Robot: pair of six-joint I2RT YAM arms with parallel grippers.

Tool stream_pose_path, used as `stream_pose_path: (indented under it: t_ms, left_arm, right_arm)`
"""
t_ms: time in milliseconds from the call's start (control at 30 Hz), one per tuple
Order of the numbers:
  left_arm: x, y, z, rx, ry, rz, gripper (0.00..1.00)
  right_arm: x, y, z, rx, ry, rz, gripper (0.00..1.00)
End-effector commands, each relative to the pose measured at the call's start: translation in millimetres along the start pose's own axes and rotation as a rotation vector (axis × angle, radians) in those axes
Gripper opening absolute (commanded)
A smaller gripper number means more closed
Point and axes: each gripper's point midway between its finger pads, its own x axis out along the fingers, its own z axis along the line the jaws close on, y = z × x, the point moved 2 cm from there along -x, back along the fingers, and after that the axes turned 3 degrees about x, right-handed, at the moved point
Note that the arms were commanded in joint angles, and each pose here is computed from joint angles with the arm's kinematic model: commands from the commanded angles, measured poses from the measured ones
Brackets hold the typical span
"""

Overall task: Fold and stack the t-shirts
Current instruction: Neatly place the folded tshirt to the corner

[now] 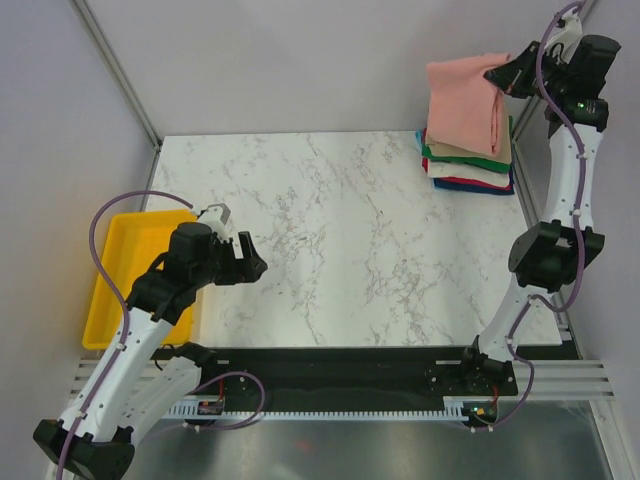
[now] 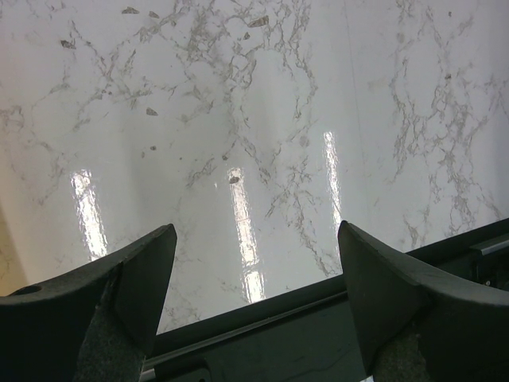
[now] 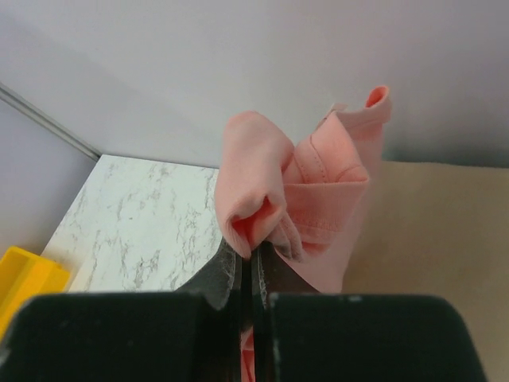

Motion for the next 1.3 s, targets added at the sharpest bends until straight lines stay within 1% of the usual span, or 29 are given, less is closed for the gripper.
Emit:
stream_pose_path:
  t_ms: [0, 67, 133, 167, 200, 267, 333, 400, 533, 600, 633, 833, 1000, 1033, 1200, 1233, 1267]
  left_arm:
    - [2, -8, -2, -0.019, 0.001, -0.032, 0.89]
    - [2, -9, -2, -0.019, 0.000, -0.033, 0.89]
    - [2, -9, -2, -0.019, 0.000, -0.034, 0.89]
    - [2, -8, -2, -0.019, -0.001, -0.032, 0.89]
    - [1, -8, -2, -0.019, 0.001, -0.036, 0.89]
    - [1, -9, -2, -0.020, 0.000, -0.038, 0.89]
    - [1, -9, -2, -0.019, 0.001, -0.037, 0.89]
    - [1, -9, -2, -0.020, 0.000, -0.036, 0.88]
    - [0, -9, -2, -0.021, -0.003, -0.042, 0.88]
    - [1, -8, -1, -0.022, -0.006, -0.040, 0.88]
    - [0, -10, -1, -0.022, -0.006, -0.045, 0.88]
    - [1, -9, -1, -0.023, -0.009, -0.045, 0.88]
    - [1, -9, 1, -0.023, -0.016, -0.046, 0.88]
    - [0, -9, 1, -0.023, -0.016, -0.047, 0.88]
    - [0, -10, 1, -0.023, -0.018, -0.050, 0.88]
    - [-1, -10, 1, -0.023, -0.018, -0.053, 0.88]
    - [-1, -10, 2, -0.024, -0.023, -0.053, 0.88]
  right_arm:
    - [15, 15, -28, 0.051, -0.052, 0.025, 0.00]
    - [20, 20, -42, 0.064, -0.045, 0.033, 0.00]
    - [26, 20, -63, 0.069, -0.024, 0.024, 0.00]
    - [33, 28, -79, 0.082, -0.014, 0.030, 0.00]
    - [29, 13, -80, 0.064, -0.018, -0.002, 0.00]
    - [32, 3, -88, 0.036, -0.031, -0.044, 0.00]
    - [35, 0, -98, 0.041, -0.038, -0.076, 0.00]
    - [38, -7, -107, 0.006, -0.055, -0.122, 0.00]
    - [46, -13, -127, -0.002, -0.031, -0.196, 0.00]
    - [53, -4, -144, 0.024, -0.007, -0.205, 0.00]
    - [55, -11, -146, 0.012, -0.002, -0.243, 0.00]
    - [70, 3, -177, 0.024, 0.032, -0.285, 0.00]
    - [79, 17, -199, 0.024, 0.070, -0.300, 0.05]
    - [81, 20, -204, 0.022, 0.076, -0.307, 0.08]
    - [84, 15, -223, 0.025, 0.138, -0.394, 0.08]
    - [85, 17, -228, 0.026, 0.154, -0.404, 0.09]
    - [86, 17, -232, 0.024, 0.172, -0.411, 0.14]
